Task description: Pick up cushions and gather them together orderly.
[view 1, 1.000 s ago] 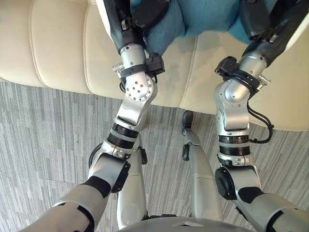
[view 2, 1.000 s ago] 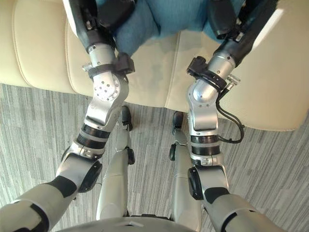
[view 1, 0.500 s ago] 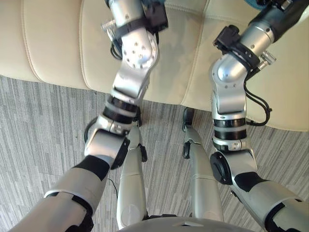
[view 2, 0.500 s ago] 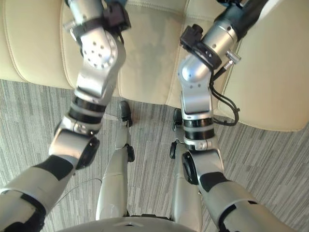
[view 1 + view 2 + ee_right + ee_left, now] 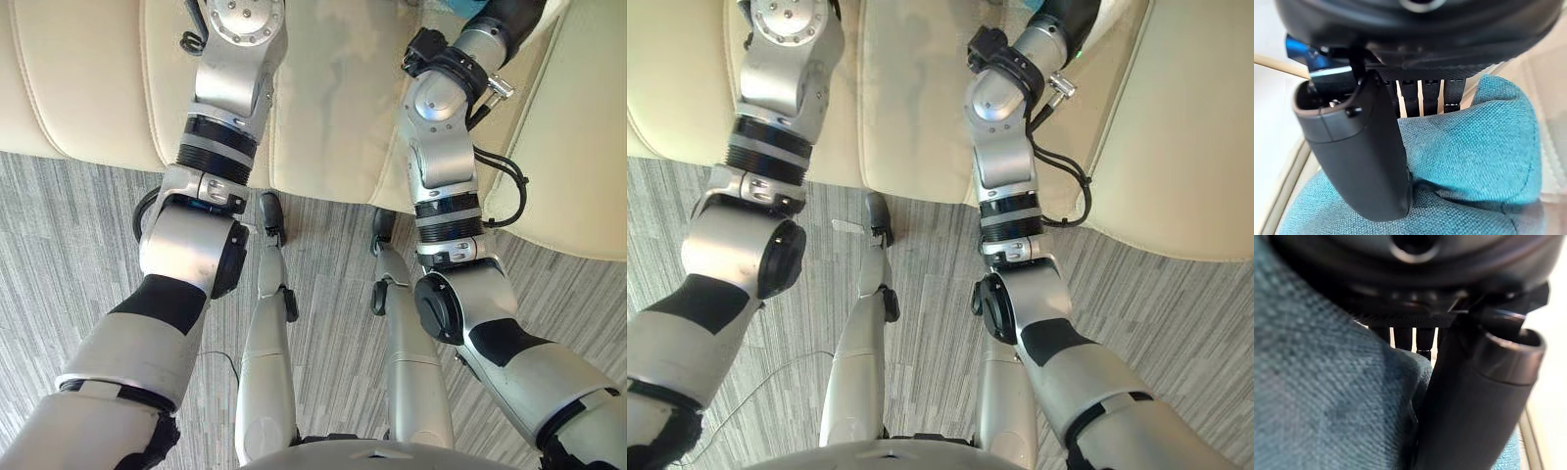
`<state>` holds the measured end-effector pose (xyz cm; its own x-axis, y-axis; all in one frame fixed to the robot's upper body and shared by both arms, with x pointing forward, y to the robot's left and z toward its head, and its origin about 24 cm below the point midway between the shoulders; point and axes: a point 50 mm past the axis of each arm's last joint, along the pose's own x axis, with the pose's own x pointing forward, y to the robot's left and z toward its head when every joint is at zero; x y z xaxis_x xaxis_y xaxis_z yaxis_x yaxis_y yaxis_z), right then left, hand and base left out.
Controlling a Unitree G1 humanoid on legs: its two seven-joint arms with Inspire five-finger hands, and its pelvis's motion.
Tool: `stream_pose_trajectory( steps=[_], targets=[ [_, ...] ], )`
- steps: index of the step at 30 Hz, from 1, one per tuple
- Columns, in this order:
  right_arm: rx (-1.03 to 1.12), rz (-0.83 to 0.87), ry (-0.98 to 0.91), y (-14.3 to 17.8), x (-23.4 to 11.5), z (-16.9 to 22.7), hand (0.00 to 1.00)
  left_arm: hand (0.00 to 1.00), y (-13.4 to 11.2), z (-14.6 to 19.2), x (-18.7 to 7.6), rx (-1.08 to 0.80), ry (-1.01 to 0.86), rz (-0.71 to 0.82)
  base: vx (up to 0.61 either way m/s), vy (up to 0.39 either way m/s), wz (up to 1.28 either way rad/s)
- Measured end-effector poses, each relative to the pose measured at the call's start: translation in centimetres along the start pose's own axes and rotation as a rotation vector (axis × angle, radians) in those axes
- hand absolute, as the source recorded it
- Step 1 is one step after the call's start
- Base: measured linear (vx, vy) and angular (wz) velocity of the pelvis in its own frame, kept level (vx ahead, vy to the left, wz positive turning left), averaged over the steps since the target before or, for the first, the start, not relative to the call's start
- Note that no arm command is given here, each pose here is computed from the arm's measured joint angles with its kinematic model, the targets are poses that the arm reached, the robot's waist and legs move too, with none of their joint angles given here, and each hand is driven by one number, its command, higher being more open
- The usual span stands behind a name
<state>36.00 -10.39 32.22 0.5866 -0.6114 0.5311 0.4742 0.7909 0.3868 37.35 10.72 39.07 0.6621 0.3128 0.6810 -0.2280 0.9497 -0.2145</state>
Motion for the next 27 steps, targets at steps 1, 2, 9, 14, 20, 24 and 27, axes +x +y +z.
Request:
stream_pose_trajectory(
  steps=[1, 2, 9, 14, 20, 24, 27],
  targets=[
    [0.003, 0.008, 0.005, 0.0, 0.0, -0.1, 1.00, 1.00, 0.2, -0.1, 0.1, -0.009, 0.008, 0.005, 0.03, 0.032, -0.02],
    [0.009, 0.015, 0.012, 0.0, 0.0, -0.1, 1.00, 1.00, 0.2, -0.1, 0.1, -0.011, 0.011, 0.005, 0.02, 0.031, -0.03],
    [-0.037, 0.058, 0.097, -2.1, -0.4, -3.3, 1.00, 1.00, 3.1, -4.3, -1.0, -0.007, 0.134, 0.044, 0.03, 0.033, -0.07],
    [-0.088, 0.016, 0.115, -5.6, 0.4, -5.0, 1.00, 1.00, 5.6, -6.7, -1.8, -0.011, 0.208, 0.096, 0.00, 0.004, -0.01],
    [-0.080, -0.085, 0.054, -10.8, 2.0, -4.6, 1.00, 1.00, 10.0, -9.0, -3.1, -0.010, 0.265, 0.184, 0.00, 0.000, 0.00],
    [-0.088, -0.156, -0.029, -14.2, 3.1, -3.3, 1.00, 1.00, 13.0, -9.9, -4.2, -0.031, 0.284, 0.268, 0.00, 0.000, 0.00],
    [-0.102, -0.156, -0.086, -16.5, 2.9, -2.7, 1.00, 1.00, 15.5, -10.3, -6.0, -0.052, 0.265, 0.314, 0.00, 0.000, 0.00]
  ],
)
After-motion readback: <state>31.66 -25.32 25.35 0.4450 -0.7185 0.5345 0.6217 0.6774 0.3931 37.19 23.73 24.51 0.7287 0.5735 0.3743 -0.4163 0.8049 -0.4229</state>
